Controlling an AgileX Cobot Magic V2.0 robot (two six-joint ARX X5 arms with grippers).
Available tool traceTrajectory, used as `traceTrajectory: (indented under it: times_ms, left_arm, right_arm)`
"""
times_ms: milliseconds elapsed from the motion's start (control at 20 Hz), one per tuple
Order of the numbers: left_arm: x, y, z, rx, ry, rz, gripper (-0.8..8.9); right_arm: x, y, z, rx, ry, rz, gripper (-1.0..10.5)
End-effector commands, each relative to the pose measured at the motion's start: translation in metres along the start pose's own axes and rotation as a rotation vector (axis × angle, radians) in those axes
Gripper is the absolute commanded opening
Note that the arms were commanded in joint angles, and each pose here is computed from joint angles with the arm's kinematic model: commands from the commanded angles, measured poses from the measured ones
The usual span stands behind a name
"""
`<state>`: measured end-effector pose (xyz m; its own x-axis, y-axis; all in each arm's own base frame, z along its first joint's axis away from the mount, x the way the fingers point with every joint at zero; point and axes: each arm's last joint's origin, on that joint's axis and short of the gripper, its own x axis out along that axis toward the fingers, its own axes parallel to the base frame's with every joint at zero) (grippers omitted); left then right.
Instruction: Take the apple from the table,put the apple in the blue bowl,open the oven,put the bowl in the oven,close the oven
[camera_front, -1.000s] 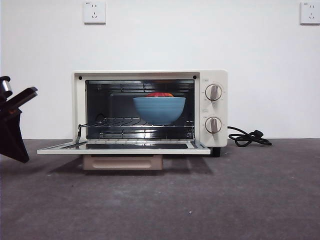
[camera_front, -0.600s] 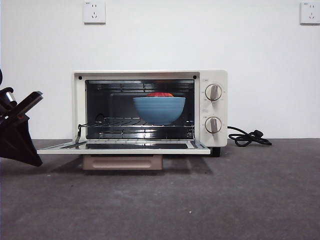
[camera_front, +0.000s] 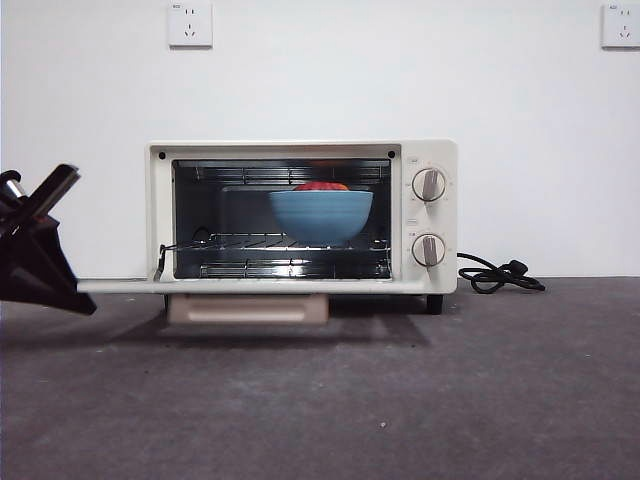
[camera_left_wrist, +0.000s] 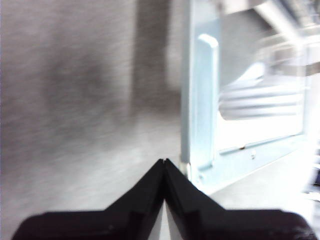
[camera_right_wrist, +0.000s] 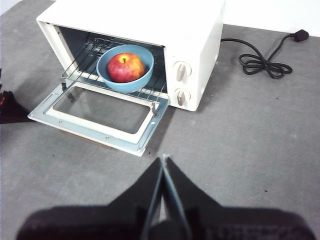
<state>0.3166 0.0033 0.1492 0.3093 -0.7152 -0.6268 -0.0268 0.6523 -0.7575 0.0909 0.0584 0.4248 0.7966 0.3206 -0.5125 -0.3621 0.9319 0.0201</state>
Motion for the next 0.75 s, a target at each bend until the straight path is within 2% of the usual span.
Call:
traceTrajectory:
  times_ms: [50, 250, 400, 750]
  left_arm:
    - [0.004, -0.005, 0.002, -0.018, 0.016, -0.146, -0.08]
    - [0.000, -0.014, 0.013, -0.022, -0.031, -0.198, -0.08]
    - [-0.007, -0.026, 0.025, -0.008, -0.081, -0.225, -0.08]
    - [-0.034, -0.068, 0.067, 0.104, -0.213, -0.245, -0.08]
  right_arm:
    - [0.001, 0.001, -0.001, 0.032, 0.002, 0.019, -0.1]
    - [0.001, 0.002, -0.001, 0.034, 0.010, 0.063, -0.1]
    - [0.001, 0.002, -0.001, 0.035, 0.013, 0.064, -0.1]
    - [0.001, 0.002, -0.002, 0.040, 0.019, 0.062, -0.1]
